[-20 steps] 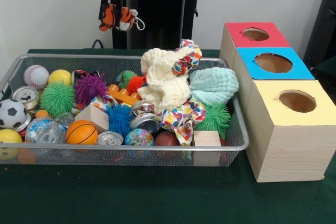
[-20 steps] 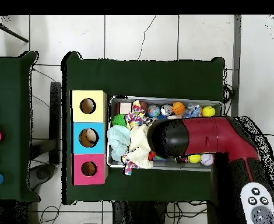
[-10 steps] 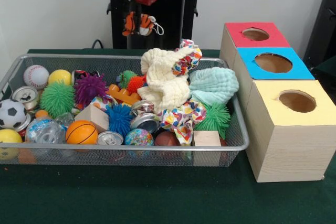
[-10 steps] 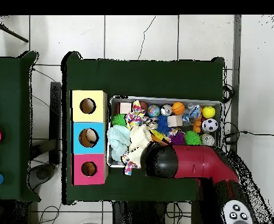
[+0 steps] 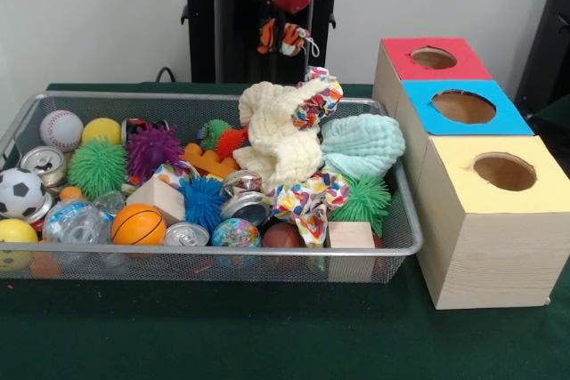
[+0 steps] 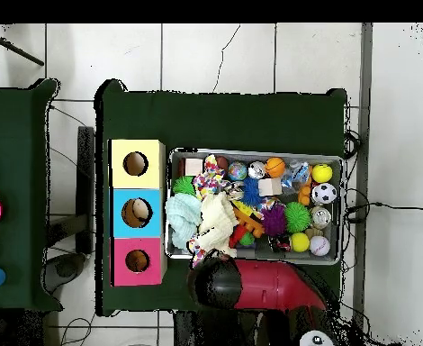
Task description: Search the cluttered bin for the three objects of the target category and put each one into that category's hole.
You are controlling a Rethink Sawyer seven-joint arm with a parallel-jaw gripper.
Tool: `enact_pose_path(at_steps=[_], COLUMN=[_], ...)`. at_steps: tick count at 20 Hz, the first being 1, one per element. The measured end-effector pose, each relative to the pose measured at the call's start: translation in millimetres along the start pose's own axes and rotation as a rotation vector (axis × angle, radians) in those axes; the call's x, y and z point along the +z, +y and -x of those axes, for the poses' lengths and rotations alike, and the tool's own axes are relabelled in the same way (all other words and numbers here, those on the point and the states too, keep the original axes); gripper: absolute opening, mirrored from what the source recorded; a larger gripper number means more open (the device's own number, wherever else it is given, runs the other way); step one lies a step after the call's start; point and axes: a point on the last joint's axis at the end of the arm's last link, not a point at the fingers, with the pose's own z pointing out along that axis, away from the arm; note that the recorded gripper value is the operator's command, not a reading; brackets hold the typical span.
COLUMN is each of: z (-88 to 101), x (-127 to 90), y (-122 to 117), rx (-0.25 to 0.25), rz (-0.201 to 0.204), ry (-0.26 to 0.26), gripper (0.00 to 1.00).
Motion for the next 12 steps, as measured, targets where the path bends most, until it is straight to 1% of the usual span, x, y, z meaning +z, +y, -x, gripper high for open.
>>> enact_pose_path(at_steps=[3, 5, 6, 7, 12], z=[-12.4, -30.7, -31.8, -45.2, -76.3], x=[0.1, -1.4, -1.5, -3.2, -5.1], y=[-0.4, 2.2, 2.5, 7.2, 16.6], rx=[0.025, 0.052, 0.053, 0.064, 0.083], rz=[-0.013, -0.032, -0.034, -0.045, -0.071], ry=[0.015, 0.027, 0.025, 0.030, 0.037], gripper=[0.00, 0.00, 0.00, 0.00, 0.00])
